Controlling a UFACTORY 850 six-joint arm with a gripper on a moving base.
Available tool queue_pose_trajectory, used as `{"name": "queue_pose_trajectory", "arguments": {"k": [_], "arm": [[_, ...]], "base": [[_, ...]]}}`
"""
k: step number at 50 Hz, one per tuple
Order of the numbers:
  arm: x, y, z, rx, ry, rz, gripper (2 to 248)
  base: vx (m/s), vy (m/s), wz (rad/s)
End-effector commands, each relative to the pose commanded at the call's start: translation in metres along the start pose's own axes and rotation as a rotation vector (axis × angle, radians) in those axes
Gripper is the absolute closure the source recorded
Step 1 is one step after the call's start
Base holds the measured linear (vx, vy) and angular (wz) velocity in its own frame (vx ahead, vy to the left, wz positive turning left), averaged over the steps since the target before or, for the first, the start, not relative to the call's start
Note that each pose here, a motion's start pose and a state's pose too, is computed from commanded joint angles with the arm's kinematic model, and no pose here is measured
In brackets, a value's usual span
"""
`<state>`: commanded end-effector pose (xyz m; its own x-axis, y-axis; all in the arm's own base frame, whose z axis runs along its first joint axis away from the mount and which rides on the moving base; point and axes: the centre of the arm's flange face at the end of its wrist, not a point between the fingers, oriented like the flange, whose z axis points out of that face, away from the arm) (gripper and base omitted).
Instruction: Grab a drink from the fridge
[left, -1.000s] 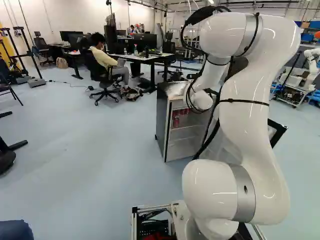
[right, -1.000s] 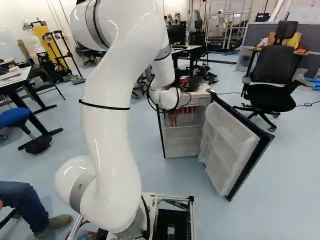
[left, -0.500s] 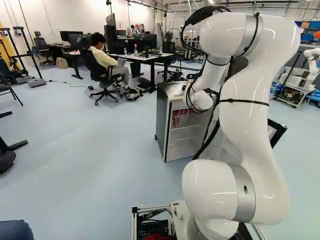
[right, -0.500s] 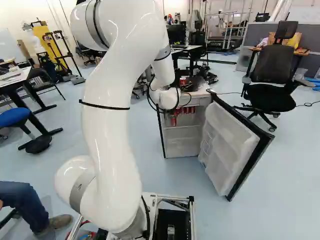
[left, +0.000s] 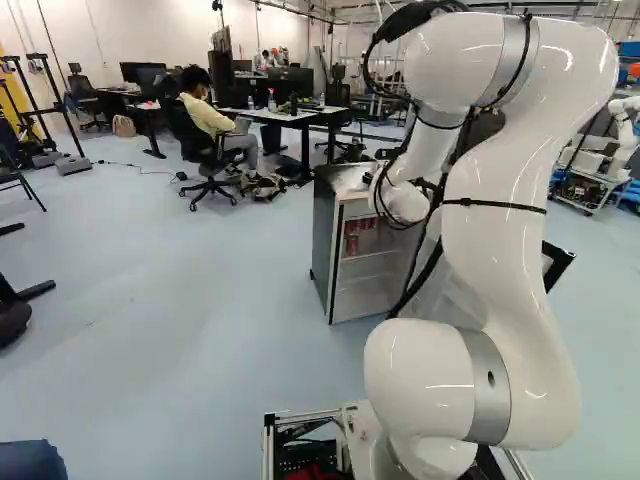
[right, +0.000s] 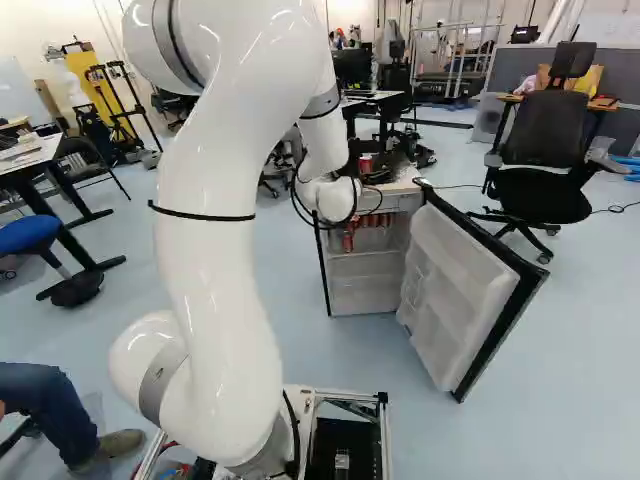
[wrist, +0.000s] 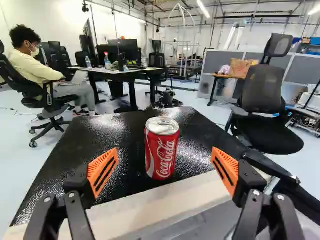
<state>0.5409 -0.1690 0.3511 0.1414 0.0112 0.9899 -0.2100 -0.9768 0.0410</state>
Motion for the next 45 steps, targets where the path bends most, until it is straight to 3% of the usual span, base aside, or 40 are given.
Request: {"name": "queue_pose_trajectory", "arguments": {"k": [18, 45], "arm": [[-0.001, 0.016, -0.029, -0.034, -0.019, 0.007, 3], [-0.004, 0.056, -0.051, -0.113, -0.031, 0.02, 3]], "base": [[0.0, 0.0, 0.0], [0.0, 0.0, 0.0]]}}
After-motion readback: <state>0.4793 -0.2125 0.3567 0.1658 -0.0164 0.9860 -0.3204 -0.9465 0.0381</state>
